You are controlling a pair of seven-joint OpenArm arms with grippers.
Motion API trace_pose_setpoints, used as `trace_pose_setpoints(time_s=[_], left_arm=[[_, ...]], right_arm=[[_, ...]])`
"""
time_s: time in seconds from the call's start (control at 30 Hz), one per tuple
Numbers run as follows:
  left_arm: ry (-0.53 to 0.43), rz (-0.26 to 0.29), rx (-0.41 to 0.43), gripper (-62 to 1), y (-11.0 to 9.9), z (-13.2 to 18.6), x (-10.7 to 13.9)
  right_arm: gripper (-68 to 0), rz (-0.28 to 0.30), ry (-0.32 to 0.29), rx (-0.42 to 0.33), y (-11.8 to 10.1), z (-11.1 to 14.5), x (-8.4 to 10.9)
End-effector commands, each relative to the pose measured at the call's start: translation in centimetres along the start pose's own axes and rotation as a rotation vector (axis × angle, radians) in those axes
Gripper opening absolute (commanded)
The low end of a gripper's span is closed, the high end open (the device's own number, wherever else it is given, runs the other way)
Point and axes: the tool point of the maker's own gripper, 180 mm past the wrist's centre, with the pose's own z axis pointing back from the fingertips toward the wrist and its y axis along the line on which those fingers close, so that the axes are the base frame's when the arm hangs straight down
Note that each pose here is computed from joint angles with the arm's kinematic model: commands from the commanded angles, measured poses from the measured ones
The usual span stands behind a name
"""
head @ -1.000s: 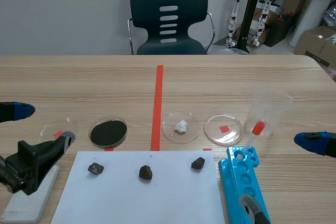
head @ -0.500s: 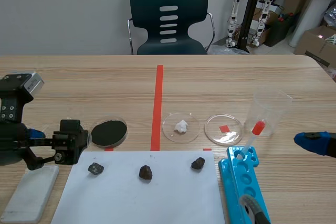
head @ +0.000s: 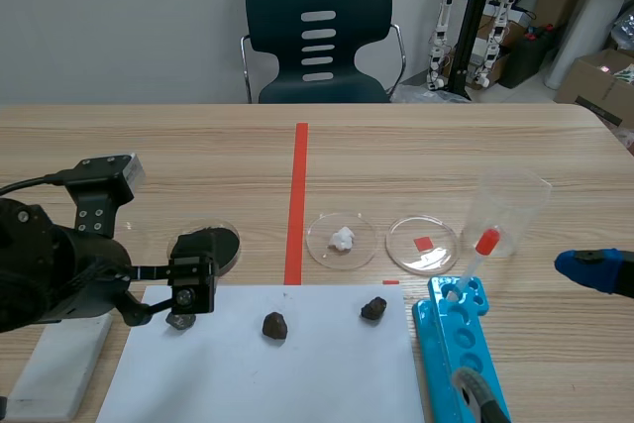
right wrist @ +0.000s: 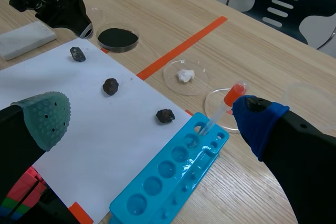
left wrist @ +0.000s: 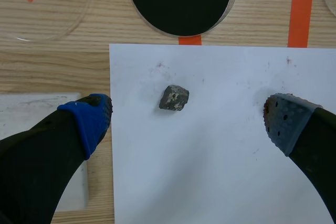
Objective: Pick up the left mineral with the left hand
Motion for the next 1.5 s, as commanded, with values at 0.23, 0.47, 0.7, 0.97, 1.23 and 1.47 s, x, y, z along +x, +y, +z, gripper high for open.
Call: trace_pose_setpoints(time_s=[0.23, 0.47, 0.7, 0.97, 1.23, 1.47], left_arm=[[0.037, 0.058, 0.03, 0.2, -1.4, 0.2, 0.9], [0.152, 0.056, 0.095, 0.2, -0.4, -1.4, -0.6], [0.185, 0.044, 0.125, 0.2, -0.2, -2.8, -1.1], [0.234, 0.048, 0.158, 0.2, 0.4, -4.2, -2.0], [0.258, 0.033, 0.159, 0.2, 0.5, -4.9, -2.3], [0.252, 0.002, 0.153, -5.7, 0.4, -4.9, -2.2]], right_arm=[[-2.2, -0.003, -0.029, -0.003, -0.1, -0.1, 0.8], [-2.2, -0.003, -0.03, -0.003, -0.1, -0.1, 0.8], [-2.2, -0.003, -0.029, -0.003, -0.1, -0.1, 0.8], [-2.2, -0.003, -0.029, -0.003, -0.1, -0.1, 0.8], [-2.2, -0.003, -0.03, -0.003, -0.1, -0.1, 0.8], [-2.2, -0.003, -0.03, -0.003, -0.1, -0.1, 0.8]])
